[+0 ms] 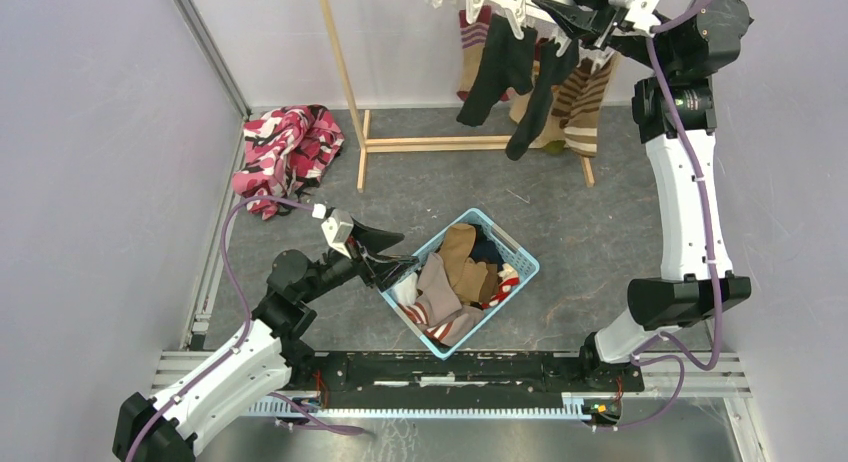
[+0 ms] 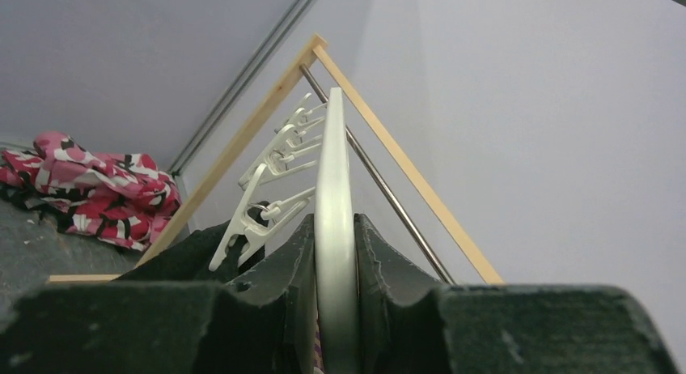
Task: Clip the socks to the hanger
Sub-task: Rotate the hanger at the clothesline.
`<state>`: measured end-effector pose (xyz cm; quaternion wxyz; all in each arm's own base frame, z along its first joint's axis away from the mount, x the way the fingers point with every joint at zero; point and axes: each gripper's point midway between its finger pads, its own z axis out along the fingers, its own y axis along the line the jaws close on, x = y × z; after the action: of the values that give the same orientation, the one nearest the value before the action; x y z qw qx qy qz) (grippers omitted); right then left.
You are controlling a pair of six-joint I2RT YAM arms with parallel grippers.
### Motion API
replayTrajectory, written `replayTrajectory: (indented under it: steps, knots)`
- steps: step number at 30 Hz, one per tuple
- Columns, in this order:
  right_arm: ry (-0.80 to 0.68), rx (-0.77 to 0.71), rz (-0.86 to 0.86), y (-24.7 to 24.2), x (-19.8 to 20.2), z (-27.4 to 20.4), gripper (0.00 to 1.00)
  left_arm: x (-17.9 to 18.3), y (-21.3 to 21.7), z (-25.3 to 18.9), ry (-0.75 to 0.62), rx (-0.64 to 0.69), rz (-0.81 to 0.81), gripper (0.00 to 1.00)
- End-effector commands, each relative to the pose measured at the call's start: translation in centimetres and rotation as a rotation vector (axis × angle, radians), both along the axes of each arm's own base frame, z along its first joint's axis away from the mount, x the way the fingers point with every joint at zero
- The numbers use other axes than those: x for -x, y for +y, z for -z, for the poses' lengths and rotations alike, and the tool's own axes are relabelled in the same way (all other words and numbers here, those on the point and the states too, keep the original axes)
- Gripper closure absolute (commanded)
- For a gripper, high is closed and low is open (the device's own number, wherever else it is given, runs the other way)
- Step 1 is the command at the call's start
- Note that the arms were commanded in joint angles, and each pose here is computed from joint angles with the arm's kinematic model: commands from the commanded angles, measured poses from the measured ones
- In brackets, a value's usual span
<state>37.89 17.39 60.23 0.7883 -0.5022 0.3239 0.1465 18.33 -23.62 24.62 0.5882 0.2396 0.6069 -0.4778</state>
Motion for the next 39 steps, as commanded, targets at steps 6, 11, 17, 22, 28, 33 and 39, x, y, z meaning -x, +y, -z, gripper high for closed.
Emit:
replayTrajectory:
  steps: [6,11,17,22,28,33,39]
  knots:
    - [0.012,-0.061,-0.045,-1.6,3.7,-2.7,0.96,-1.2,-0.2,-3.3,-0.114,0.017,-0.023,0.25]
    - [0.059,-0.053,-0.015,-4.6,2.9,-0.4,0.95,-1.4,-0.9,-3.1,-0.108,0.012,0.0,0.25]
    - [0.099,-0.02,-0.007,-6.7,2.3,2.0,0.91,-1.6,-1.2,-2.8,-0.1,0.012,0.009,0.25]
    - [0.117,-0.015,0.039,-8.6,1.6,3.3,0.78,-1.7,-1.4,-2.8,-0.096,0.01,0.018,0.25]
    - [0.114,-0.016,0.117,-11.3,0.8,3.9,0.66,-1.8,-1.6,-3.0,-0.093,0.01,0.029,0.25]
    - [0.113,-0.02,0.171,-13.3,0.0,4.1,0.61,-1.8,-1.7,-3.1,-0.091,0.013,0.035,0.25]
    - [0.123,-0.08,0.258,-15.7,-1.0,3.7,0.56,-1.8,-1.9,-3.3,-0.088,0.018,0.042,0.25]
